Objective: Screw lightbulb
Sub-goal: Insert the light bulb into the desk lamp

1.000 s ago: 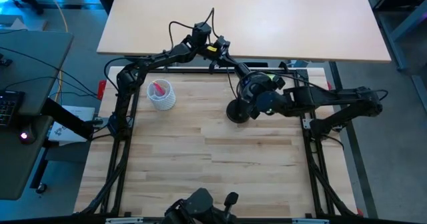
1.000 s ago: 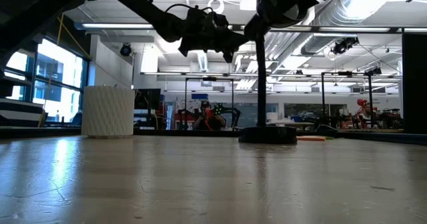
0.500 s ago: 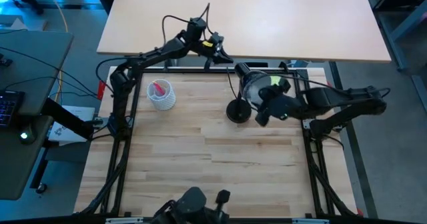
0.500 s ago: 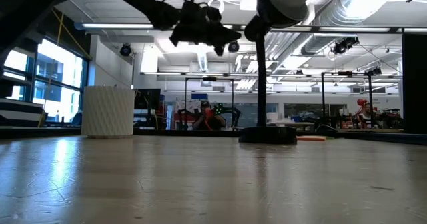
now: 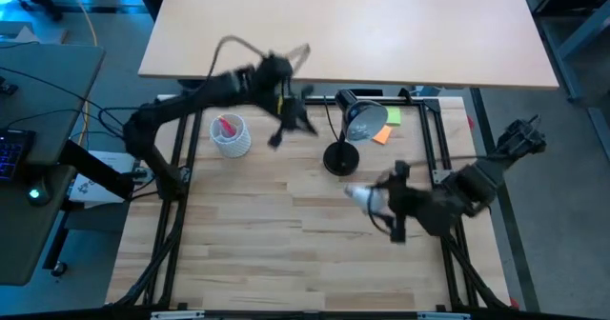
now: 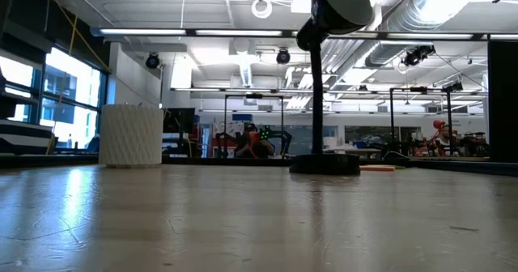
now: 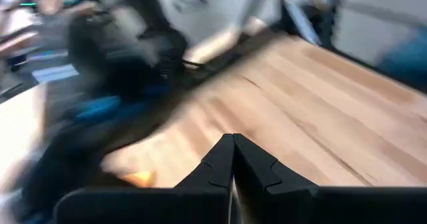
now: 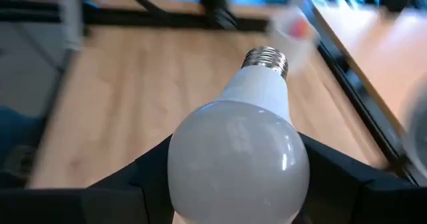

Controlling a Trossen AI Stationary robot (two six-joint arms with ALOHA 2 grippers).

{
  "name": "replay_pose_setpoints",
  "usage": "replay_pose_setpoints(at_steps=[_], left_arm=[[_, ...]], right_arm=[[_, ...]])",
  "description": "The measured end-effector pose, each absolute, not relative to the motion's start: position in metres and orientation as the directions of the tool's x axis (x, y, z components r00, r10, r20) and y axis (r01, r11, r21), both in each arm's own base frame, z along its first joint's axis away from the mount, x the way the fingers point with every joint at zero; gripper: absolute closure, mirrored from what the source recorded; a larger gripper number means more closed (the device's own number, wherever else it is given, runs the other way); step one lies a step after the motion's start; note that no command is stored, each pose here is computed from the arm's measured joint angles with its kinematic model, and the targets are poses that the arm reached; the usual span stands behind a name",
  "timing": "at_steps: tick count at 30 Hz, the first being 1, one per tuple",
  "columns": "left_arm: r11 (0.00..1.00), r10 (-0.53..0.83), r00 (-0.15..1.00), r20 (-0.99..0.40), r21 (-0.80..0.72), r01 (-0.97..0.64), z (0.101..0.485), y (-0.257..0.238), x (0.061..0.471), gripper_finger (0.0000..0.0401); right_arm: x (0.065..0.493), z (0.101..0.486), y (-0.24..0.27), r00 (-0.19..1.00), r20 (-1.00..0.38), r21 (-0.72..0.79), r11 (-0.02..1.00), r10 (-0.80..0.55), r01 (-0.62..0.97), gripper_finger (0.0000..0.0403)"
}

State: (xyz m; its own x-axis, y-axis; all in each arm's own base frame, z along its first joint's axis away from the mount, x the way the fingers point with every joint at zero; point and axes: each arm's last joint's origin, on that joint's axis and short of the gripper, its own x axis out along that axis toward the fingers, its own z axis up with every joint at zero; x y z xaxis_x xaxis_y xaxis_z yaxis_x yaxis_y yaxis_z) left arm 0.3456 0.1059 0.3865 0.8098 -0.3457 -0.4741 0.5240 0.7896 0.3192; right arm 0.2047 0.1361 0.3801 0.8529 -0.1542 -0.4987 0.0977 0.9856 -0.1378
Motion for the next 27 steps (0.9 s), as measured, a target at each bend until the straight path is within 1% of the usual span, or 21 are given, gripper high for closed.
replay_pose_setpoints(at_steps=[4, 6, 8, 10, 11, 12, 14, 16, 18, 20, 21, 23, 27], left_arm=[[0.699, -0.349, 0.771, -0.533, 0.4, 0.593, 0.377, 0.032, 0.348, 0.04], [0.649, -0.395, 0.767, -0.505, 0.438, 0.622, 0.368, -0.004, 0.348, 0.04], [0.641, -0.438, 0.786, -0.437, 0.461, 0.614, 0.358, -0.035, 0.347, 0.04], [0.678, -0.443, 0.824, -0.353, 0.47, 0.566, 0.343, -0.061, 0.345, 0.0401], [0.705, -0.421, 0.85, -0.317, 0.475, 0.527, 0.333, -0.07, 0.343, 0.0401], [0.735, -0.384, 0.879, -0.282, 0.483, 0.476, 0.322, -0.079, 0.341, 0.0401], [0.803, -0.269, 0.944, -0.19, 0.496, 0.329, 0.298, -0.091, 0.336, 0.0401], [0.855, -0.154, 0.983, -0.098, 0.485, 0.182, 0.279, -0.097, 0.329, 0.0401], [0.894, -0.073, 0.997, 0.029, 0.444, 0.053, 0.272, -0.098, 0.322, 0.04], [0.917, -0.041, 0.996, 0.076, 0.399, 0.007, 0.265, -0.099, 0.316, 0.0394], [0.92, -0.04, 0.998, 0.058, 0.391, 0.014, 0.263, -0.099, 0.314, 0.0387], [0.916, -0.044, 0.998, -0.035, 0.397, 0.055, 0.261, -0.1, 0.311, 0.0367], [0.901, -0.079, 0.971, -0.225, 0.4, 0.166, 0.267, -0.097, 0.314, 0.0311]], right_arm=[[0.207, 0.384, 0.162, 0.904, -0.423, -0.133, 0.991, -0.06, 0.003, 0.0162], [0.207, 0.38, 0.172, 0.905, -0.425, -0.156, 0.987, -0.033, -0.038, 0.0162], [0.207, 0.374, 0.177, 0.902, -0.431, -0.157, 0.986, -0.023, -0.05, 0.0162], [0.211, 0.36, 0.179, 0.904, -0.427, -0.139, 0.989, -0.013, -0.051, 0.0162], [0.215, 0.35, 0.179, 0.91, -0.414, -0.129, 0.991, -0.016, -0.041, 0.0162], [0.219, 0.338, 0.179, 0.918, -0.396, -0.118, 0.993, -0.019, -0.031, 0.0162], [0.226, 0.31, 0.177, 0.927, -0.375, -0.096, 0.994, 0.01, -0.049, 0.0162], [0.233, 0.288, 0.172, 0.933, -0.348, -0.026, 0.994, 0.088, -0.104, 0.0162], [0.236, 0.27, 0.164, 0.935, -0.326, 0.029, 0.99, 0.139, -0.137, 0.0162], [0.24, 0.26, 0.157, 0.934, -0.307, 0.082, 0.983, 0.183, -0.166, 0.0162], [0.241, 0.257, 0.154, 0.932, -0.302, 0.098, 0.979, 0.202, -0.18, 0.0162], [0.244, 0.253, 0.148, 0.926, -0.29, 0.124, 0.969, 0.24, -0.212, 0.0162], [0.251, 0.252, 0.13, 0.907, -0.294, 0.166, 0.951, 0.301, -0.262, 0.0162]])
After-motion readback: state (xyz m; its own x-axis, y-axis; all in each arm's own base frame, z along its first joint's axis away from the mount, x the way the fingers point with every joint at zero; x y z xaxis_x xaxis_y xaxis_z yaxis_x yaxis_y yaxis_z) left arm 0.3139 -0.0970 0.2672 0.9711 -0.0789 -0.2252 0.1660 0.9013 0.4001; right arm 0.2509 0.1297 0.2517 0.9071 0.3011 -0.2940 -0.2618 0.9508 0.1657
